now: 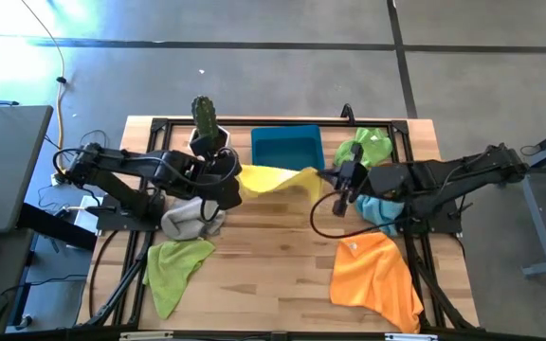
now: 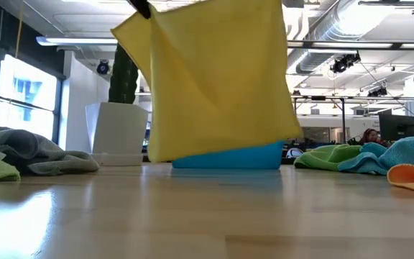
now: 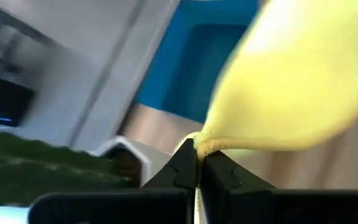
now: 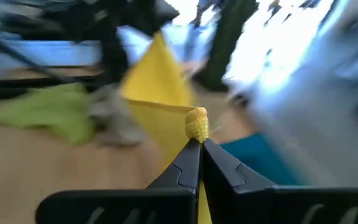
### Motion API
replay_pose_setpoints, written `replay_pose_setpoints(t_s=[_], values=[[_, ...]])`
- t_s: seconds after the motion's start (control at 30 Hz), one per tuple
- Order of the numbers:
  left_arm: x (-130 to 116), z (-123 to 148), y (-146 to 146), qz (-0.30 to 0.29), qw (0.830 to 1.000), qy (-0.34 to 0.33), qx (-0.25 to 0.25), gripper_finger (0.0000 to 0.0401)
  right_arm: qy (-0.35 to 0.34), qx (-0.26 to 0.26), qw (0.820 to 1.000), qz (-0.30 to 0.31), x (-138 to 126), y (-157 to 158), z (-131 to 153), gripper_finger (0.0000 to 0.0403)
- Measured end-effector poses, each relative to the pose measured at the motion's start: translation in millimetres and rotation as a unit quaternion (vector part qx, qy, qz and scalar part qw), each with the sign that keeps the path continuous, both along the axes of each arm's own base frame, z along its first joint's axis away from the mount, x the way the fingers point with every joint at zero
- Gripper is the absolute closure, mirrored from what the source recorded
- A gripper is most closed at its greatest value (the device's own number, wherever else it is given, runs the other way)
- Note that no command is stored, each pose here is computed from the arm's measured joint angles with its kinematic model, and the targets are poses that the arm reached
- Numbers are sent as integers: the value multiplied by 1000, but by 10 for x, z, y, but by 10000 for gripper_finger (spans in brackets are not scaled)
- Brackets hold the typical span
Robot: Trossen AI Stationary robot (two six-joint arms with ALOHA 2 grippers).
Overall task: Fold microfiber towels
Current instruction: Fold the yellow microfiber towel
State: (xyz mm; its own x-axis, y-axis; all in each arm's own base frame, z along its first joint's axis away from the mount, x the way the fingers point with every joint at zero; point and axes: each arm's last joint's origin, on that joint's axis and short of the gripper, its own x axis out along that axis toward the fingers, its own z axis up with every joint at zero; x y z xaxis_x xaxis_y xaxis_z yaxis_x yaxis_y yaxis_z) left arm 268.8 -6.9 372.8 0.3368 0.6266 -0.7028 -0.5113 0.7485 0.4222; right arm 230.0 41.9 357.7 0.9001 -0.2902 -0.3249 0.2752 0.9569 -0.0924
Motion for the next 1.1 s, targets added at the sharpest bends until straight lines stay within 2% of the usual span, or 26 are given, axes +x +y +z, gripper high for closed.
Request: replay_pose_setpoints(t_s=[0.07, 0.13, 0.27, 0.4, 0.5, 0.63, 0.73, 0.93, 1.1], values=[[10, -22, -68, -10, 999, -6, -50, 401, 27, 92, 995, 35, -12, 35, -88, 403], [75, -95, -166, -23, 995, 1, -99, 401, 67, 164, 982, 60, -21, 75, -211, 403], [251, -316, -412, -61, 985, 43, -152, 401, 143, 226, 960, 87, -11, 214, -511, 403], [470, -672, -652, -85, 971, 113, -192, 401, 205, 264, 936, 112, 26, 360, -789, 403], [612, -959, -776, -100, 955, 170, -220, 401, 233, 268, 928, 117, 64, 437, -928, 403], [762, -1321, -864, -115, 925, 240, -273, 401, 259, 276, 916, 134, 116, 512, -1043, 403], [826, -1495, -909, -124, 902, 268, -316, 401, 283, 303, 898, 151, 145, 555, -1105, 403], [878, -1588, -985, -139, 881, 268, -364, 401, 312, 317, 878, 175, 223, 641, -1241, 403], [891, -1520, -1072, -189, 833, 251, -456, 401, 330, 351, 841, 245, 281, 782, -1316, 403]])
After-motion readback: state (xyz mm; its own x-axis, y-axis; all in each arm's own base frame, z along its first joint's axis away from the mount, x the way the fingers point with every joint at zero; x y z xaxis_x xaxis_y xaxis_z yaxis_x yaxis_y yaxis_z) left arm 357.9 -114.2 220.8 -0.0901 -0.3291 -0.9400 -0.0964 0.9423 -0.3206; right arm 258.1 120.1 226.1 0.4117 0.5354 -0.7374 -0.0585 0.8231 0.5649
